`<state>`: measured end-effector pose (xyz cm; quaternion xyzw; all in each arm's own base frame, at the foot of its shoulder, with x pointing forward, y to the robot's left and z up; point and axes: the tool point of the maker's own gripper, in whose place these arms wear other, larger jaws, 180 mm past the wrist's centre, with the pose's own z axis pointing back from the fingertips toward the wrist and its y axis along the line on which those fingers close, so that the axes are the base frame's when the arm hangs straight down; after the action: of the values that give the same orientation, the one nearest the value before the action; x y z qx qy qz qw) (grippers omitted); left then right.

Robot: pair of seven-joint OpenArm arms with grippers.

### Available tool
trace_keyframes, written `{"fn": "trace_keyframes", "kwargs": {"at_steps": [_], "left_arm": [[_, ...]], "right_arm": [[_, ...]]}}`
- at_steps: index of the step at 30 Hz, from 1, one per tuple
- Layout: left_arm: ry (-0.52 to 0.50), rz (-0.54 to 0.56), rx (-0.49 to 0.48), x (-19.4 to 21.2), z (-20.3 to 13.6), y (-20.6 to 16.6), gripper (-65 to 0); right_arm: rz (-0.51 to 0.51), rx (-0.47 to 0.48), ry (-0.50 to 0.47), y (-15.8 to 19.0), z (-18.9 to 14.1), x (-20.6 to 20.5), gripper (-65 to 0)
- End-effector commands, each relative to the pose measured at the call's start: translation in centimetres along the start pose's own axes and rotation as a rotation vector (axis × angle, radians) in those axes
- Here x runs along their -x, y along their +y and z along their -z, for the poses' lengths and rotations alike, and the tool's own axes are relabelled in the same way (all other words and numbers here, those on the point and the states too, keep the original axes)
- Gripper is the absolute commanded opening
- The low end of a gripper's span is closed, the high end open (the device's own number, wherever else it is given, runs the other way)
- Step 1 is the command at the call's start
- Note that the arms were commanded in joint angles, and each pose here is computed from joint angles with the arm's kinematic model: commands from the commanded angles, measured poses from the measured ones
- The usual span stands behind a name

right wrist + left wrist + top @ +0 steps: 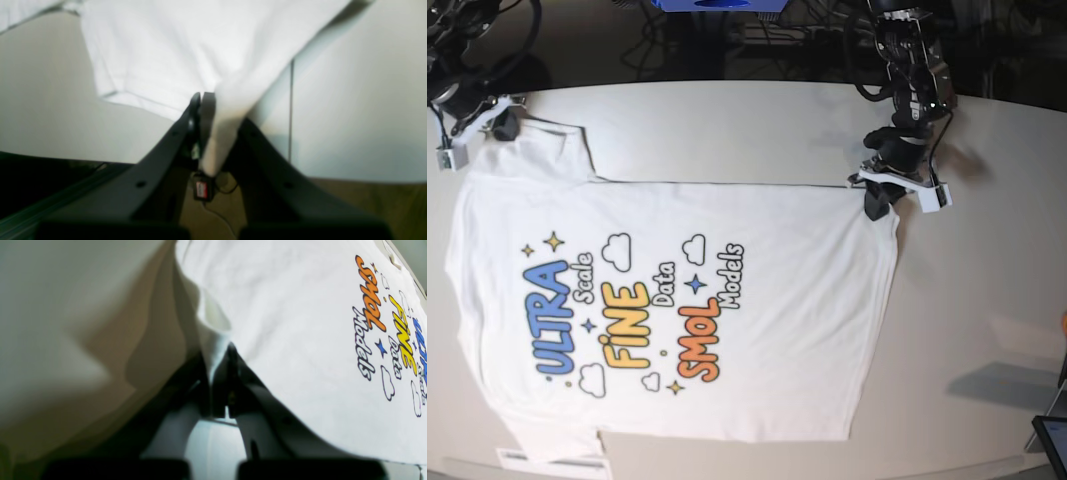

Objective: Fold the T-shirt properly
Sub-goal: 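Pull the grasped shoulder corners apart to stretch the shirt flat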

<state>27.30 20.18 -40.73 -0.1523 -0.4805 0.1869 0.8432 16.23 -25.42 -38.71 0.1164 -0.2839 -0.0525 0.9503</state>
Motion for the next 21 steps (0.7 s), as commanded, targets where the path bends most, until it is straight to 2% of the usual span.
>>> {"fn": "trace_keyframes", "kwargs": {"at_steps": [1,4,11,21], "left_arm": [[-0.017,0.012,0.001,-0.6,-0.5,-0.1,-65.0],[-0.02,0.028,0.003,-0.6,-1.6,-0.3,-65.0],[-0.017,0.059,0.001,-0.2,-4.0,-0.6,-65.0],[0.007,0.078,-0.007,0.8,-6.1,-0.6,-65.0]], "right_arm": [[-0.037,0.009,-0.033,-0.1,-0.8,-1.1,-65.0],[-0.066,0.024,-0.018,-0.2,-1.4,-1.3,-65.0],[-0.063,0.033,0.011,-0.4,-1.7,-0.3,-65.0],[-0.086,0.055,0.027,-0.4,-2.8,0.4,-65.0]]}}
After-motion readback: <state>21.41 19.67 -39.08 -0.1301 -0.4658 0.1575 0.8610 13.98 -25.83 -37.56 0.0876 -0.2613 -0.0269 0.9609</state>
